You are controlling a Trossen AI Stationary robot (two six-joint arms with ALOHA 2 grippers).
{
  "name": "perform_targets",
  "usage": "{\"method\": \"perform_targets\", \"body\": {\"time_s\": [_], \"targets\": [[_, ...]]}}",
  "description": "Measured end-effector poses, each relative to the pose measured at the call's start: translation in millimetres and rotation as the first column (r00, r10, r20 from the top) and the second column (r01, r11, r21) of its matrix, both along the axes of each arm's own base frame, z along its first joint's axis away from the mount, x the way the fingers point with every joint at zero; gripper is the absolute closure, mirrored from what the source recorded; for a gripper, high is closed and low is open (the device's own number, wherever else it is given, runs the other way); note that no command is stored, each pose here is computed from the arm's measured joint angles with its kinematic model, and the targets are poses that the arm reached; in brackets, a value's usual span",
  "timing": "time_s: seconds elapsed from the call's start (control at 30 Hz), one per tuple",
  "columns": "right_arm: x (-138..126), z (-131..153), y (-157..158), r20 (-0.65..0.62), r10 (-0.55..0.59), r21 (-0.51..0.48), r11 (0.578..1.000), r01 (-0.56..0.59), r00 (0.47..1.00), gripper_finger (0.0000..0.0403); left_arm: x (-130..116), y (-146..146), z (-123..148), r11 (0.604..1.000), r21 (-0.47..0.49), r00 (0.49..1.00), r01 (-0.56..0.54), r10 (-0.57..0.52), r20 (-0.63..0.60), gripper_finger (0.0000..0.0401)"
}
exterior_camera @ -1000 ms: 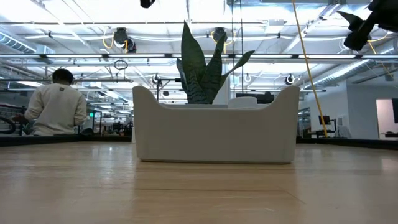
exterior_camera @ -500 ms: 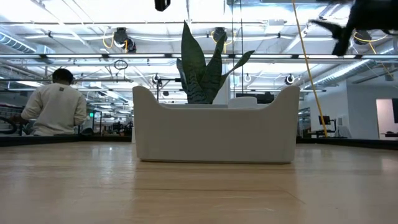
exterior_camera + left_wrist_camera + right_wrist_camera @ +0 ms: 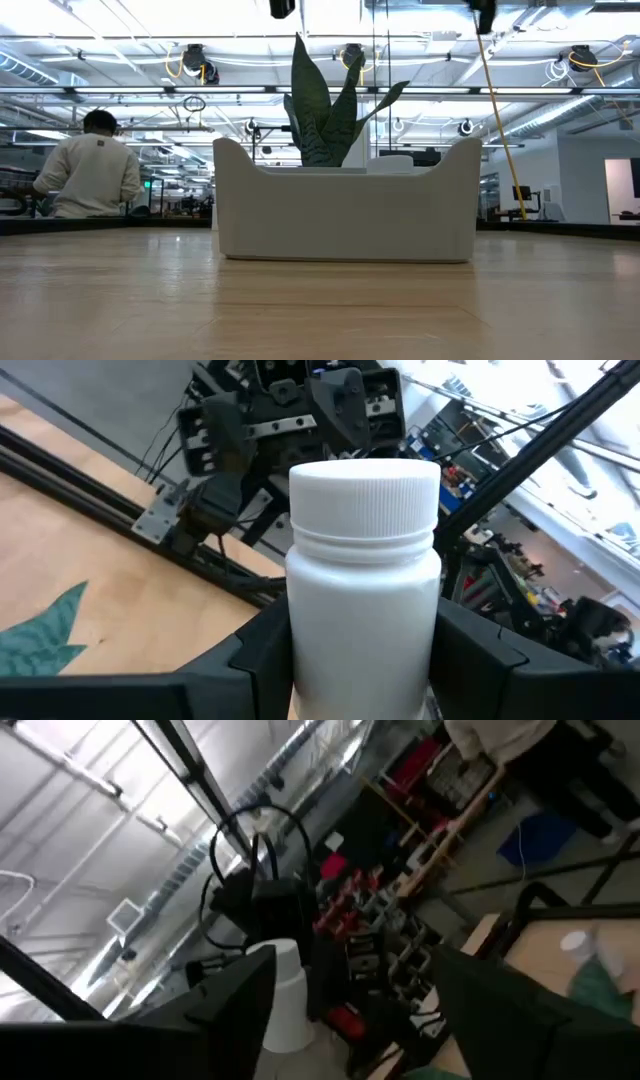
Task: Pick and place pill bottles into a basket
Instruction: Put the white pill bottle into the gray bin
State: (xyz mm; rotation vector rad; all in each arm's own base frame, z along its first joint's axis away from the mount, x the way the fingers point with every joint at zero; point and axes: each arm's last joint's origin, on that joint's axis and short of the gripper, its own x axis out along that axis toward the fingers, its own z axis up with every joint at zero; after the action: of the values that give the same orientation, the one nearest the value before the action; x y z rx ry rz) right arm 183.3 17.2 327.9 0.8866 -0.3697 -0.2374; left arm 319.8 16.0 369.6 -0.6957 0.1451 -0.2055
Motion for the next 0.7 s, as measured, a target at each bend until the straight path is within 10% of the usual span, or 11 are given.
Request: {"method": "perform_targets", "body": {"time_s": [0.7], "targets": [[104,26,-9,-0.05,0.221,-0.083,0.971,-0.224,0.974,0.0084,0,-3,-1,1.0,0.008,1.0,0.009,-0.009,-0.011,0.0213]]}}
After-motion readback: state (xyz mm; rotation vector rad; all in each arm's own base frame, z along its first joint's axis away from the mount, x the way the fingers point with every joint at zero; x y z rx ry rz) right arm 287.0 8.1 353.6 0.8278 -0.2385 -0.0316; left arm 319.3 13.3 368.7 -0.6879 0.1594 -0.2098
